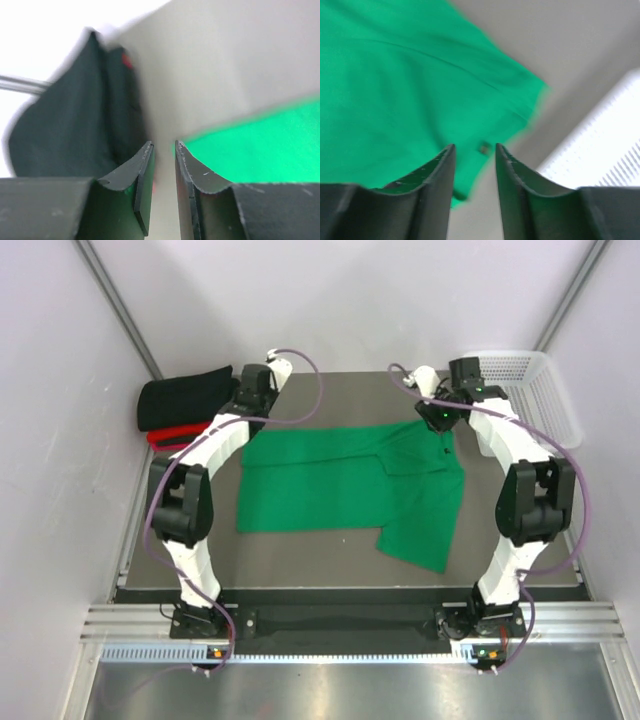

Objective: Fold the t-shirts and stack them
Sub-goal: Fold the tshirt

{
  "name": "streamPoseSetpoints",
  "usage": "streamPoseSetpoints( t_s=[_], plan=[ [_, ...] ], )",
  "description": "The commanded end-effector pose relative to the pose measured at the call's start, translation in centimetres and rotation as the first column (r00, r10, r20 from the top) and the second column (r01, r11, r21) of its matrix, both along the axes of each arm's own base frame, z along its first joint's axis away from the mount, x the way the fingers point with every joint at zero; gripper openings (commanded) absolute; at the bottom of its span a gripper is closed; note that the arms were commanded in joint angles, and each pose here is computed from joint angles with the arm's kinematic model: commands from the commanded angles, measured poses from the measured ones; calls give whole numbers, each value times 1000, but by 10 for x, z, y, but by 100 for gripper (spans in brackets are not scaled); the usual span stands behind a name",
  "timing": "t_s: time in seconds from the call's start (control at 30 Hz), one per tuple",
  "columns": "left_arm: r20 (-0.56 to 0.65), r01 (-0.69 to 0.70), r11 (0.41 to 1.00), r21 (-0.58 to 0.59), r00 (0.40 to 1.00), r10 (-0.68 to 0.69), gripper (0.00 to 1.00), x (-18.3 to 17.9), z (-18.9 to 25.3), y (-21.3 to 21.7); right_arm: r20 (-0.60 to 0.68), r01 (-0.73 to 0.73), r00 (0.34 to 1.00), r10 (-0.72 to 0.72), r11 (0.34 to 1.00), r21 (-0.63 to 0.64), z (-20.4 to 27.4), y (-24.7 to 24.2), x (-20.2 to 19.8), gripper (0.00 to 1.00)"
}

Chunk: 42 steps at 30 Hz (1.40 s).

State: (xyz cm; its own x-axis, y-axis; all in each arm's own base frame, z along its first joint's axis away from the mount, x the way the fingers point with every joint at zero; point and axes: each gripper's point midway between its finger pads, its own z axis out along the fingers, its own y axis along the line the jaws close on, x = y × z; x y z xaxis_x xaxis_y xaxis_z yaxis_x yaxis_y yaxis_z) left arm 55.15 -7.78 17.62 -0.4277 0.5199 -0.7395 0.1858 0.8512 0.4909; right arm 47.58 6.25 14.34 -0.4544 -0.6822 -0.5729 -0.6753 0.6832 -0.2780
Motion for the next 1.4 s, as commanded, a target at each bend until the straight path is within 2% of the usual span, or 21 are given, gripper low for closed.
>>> streamPoseSetpoints(
  t_s=[0.0, 0.13, 0.37, 0.57, 0.83, 0.93, 1.0, 1.1, 1.37],
  plan=[
    [-234, 12, 993, -117, 972, -40, 29, -55, -66, -12, -133, -223, 961, 241, 965, 139, -36, 63, -46, 36],
    [-317, -8, 985, -175, 947, -49, 29, -86, -94, -17, -214, -269, 928, 305, 946, 181, -60, 89, -67, 32],
    [-334, -13, 991, -133, 942, -32, 29, -92, -104, -9, -282, -360, 875, 395, 918, 168, -83, 122, -86, 33],
    [-331, -2, 990, -142, 942, -45, 29, -93, -102, -12, -293, -355, 876, 382, 924, 144, -94, 127, -83, 36],
    [-327, 3, 988, -152, 943, -53, 29, -91, -100, -14, -296, -313, 898, 326, 945, 90, -109, 127, -72, 36],
    [-330, 3, 987, -161, 942, -57, 30, -91, -101, -16, -280, -304, 908, 312, 950, 74, -111, 127, -67, 30],
    [-329, 2, 986, -167, 943, -57, 30, -90, -101, -17, -259, -296, 917, 304, 953, 68, -107, 127, -64, 20],
    [-330, 3, 985, -172, 942, -60, 30, -88, -101, -18, -230, -281, 930, 288, 958, 65, -96, 126, -59, 11],
    [-326, 5, 984, -177, 943, -64, 30, -85, -103, -20, -164, -285, 943, 290, 957, 52, -53, 136, -67, 9]
  ],
)
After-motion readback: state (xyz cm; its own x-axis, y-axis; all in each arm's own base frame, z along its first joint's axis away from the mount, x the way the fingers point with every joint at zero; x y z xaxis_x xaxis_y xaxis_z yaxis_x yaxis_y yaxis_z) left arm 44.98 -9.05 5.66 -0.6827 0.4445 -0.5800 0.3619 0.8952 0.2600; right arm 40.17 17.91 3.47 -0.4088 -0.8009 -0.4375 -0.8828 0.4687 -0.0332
